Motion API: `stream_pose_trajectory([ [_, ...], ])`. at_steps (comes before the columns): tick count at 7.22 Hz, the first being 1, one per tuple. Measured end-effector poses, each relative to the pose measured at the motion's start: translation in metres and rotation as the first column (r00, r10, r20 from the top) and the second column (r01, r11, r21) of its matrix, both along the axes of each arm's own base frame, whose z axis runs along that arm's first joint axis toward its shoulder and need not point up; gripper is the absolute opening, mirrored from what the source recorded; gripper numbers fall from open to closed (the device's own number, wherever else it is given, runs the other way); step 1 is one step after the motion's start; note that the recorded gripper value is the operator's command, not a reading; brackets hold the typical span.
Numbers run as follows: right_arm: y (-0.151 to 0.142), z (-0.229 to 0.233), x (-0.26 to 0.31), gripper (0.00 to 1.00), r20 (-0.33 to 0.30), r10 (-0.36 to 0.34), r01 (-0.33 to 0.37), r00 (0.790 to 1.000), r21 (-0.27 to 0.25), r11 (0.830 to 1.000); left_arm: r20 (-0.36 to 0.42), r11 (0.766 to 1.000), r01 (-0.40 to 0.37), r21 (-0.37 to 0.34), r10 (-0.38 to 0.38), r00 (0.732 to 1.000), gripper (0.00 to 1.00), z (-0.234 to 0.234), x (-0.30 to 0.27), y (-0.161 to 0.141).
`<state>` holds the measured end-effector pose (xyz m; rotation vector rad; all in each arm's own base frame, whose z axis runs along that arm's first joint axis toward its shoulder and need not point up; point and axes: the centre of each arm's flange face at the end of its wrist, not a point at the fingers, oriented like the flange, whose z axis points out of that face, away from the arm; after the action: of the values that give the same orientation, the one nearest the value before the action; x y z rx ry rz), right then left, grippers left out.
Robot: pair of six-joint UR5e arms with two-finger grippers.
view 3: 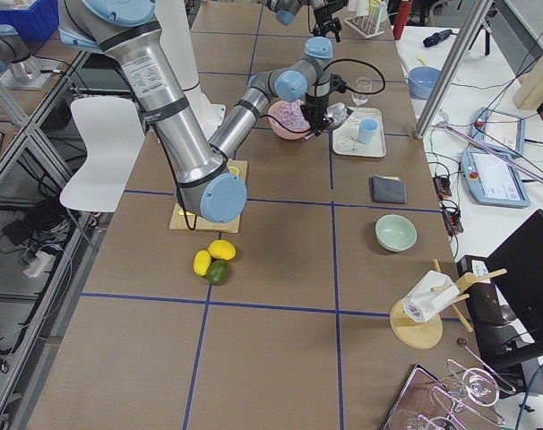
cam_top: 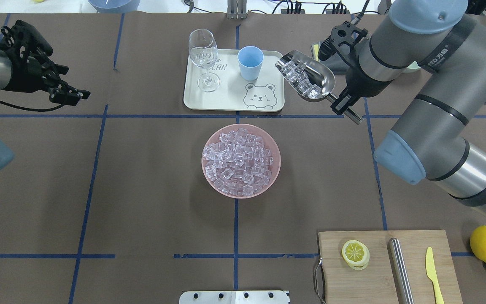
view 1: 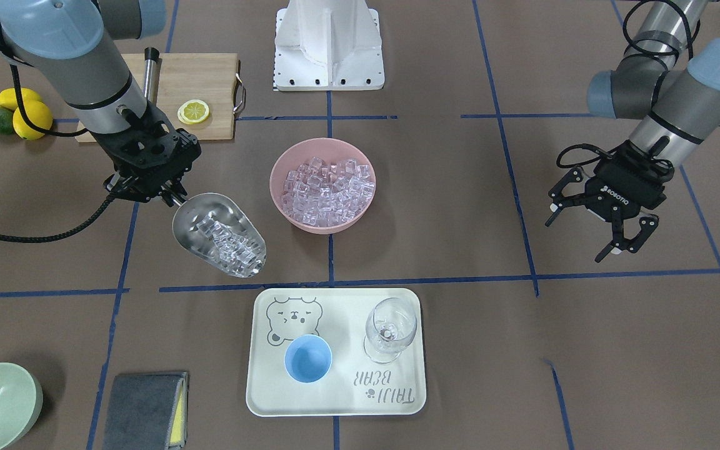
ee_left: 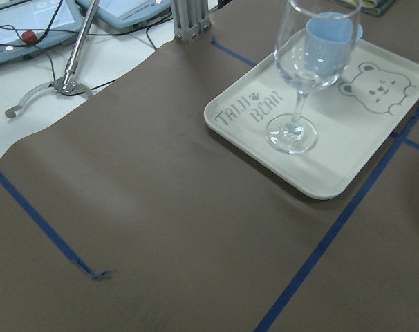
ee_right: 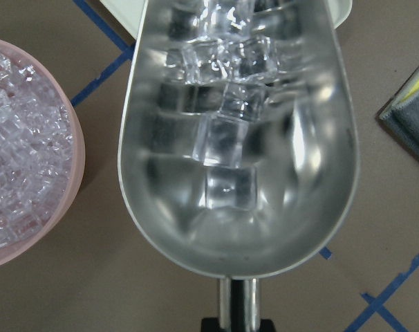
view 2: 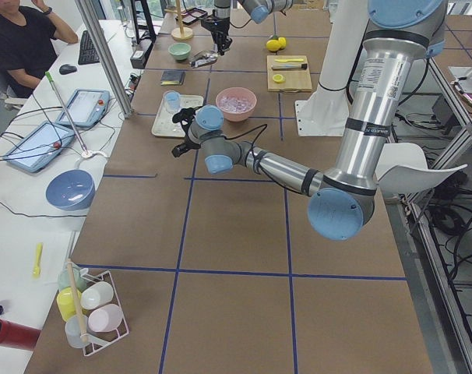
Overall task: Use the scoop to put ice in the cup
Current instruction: 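Carry the filled scoop toward the blue cup while the left gripper withdraws, then tilt the scoop over the light blue cup with the right gripper to pour ice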
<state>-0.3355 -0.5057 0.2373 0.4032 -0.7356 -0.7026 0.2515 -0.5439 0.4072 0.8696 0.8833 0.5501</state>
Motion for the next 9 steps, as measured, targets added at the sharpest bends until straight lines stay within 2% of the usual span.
stream_pose_trajectory([
  [3,-0.010,0.007,-0.010,0.00,-0.024,0.002,-0.003,1.000,-0.026,1.000,0.027,0.997,0.059,-0.047,-0.058,0.998,1.00,0.019,-0.030,-0.007],
  [6,-0.056,-0.023,-0.044,0.00,-0.079,0.008,-0.015,0.997,-0.092,0.996,0.055,0.991,0.111,-0.079,-0.107,0.993,1.00,0.036,-0.055,-0.013],
  [9,-0.078,-0.036,-0.052,0.00,-0.093,0.017,-0.027,0.996,-0.112,0.993,0.088,0.987,0.114,-0.115,-0.105,0.991,1.00,0.041,-0.056,-0.015],
])
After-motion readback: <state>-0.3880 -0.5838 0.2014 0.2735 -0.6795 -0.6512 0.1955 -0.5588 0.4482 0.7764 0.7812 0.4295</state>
